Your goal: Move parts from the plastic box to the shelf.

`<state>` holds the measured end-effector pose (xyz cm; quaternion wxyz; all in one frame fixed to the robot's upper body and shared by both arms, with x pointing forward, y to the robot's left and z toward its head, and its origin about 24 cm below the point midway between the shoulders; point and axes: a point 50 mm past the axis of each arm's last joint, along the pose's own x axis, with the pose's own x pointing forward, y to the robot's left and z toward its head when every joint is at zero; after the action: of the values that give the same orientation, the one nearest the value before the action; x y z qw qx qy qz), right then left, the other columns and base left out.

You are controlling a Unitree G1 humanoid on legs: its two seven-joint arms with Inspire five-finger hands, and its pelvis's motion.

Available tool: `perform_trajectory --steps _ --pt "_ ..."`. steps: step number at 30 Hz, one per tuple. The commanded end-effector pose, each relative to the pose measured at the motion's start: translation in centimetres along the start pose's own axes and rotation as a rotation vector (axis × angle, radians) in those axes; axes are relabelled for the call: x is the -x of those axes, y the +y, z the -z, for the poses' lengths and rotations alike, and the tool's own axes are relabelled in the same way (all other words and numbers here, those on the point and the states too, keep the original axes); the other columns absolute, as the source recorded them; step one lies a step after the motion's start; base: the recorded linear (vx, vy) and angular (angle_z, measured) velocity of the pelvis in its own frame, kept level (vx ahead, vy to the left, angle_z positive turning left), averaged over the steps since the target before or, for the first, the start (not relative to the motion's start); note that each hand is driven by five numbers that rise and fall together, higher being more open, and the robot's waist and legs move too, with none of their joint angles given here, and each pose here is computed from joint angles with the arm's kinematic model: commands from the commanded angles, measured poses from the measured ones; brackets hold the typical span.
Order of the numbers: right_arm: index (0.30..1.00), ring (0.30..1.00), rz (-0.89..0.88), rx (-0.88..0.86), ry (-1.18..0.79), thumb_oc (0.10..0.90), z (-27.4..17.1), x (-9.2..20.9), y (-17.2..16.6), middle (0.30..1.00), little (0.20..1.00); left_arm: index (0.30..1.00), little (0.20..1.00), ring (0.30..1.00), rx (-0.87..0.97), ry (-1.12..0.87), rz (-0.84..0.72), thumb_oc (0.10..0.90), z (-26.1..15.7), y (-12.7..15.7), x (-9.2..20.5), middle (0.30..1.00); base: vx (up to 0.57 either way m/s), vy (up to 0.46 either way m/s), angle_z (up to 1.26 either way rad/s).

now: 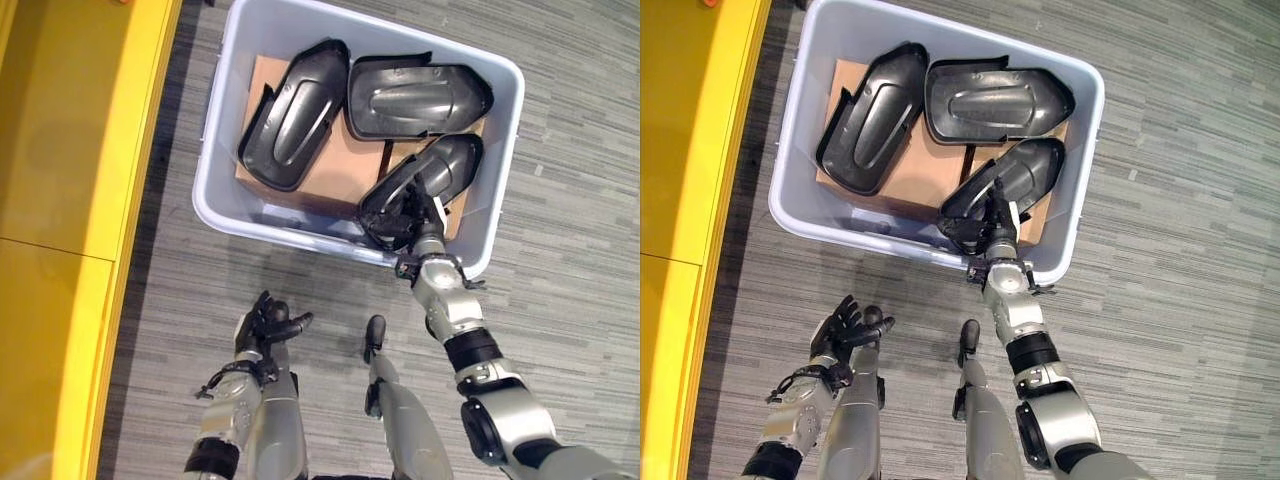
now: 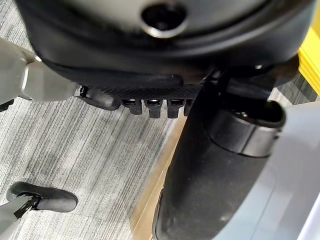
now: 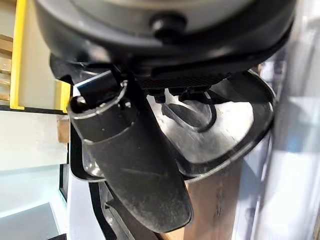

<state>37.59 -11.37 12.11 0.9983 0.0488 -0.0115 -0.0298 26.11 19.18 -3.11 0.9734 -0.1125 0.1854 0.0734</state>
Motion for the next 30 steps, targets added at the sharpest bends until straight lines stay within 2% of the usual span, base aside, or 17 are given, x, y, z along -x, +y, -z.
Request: perform_trajectory --steps 1,13,19,27,30 --pt "1.0 1.0 0.003 -0.097 -0.21 0.9 -5.0 -0.6 -0.3 1.0 1.0 1.0 1.0 1.0 -0.002 -0.088 0.026 0.9 -1.0 -0.8 0.5 1.0 0.0 0.0 0.0" --pt "1.0 1.0 0.123 -0.047 -0.116 0.9 -3.4 -1.6 -2.6 1.0 1.0 1.0 1.0 1.0 -0.001 -0.093 0.023 0.9 -1.0 -0.8 0.7 1.0 0.0 0.004 0.02" --pt "1.0 1.0 0.159 0.071 -0.025 0.9 -1.9 -2.5 -3.6 1.0 1.0 1.0 1.0 1.0 0.004 -0.12 0.045 0.9 -1.6 -1.7 0.7 1.0 0.0 0.0 0.0" --pt "1.0 1.0 0.132 0.413 0.076 0.9 0.0 -3.1 -4.1 1.0 1.0 1.0 1.0 1.0 0.022 -0.199 0.066 0.9 -3.4 -2.8 0.7 1.0 0.0 0.005 0.01" --pt "1.0 1.0 0.132 0.456 0.101 0.9 0.4 -3.1 -4.5 1.0 1.0 1.0 1.0 1.0 0.03 -0.217 0.066 0.9 -3.7 -3.0 0.7 1.0 0.0 0.0 0.0"
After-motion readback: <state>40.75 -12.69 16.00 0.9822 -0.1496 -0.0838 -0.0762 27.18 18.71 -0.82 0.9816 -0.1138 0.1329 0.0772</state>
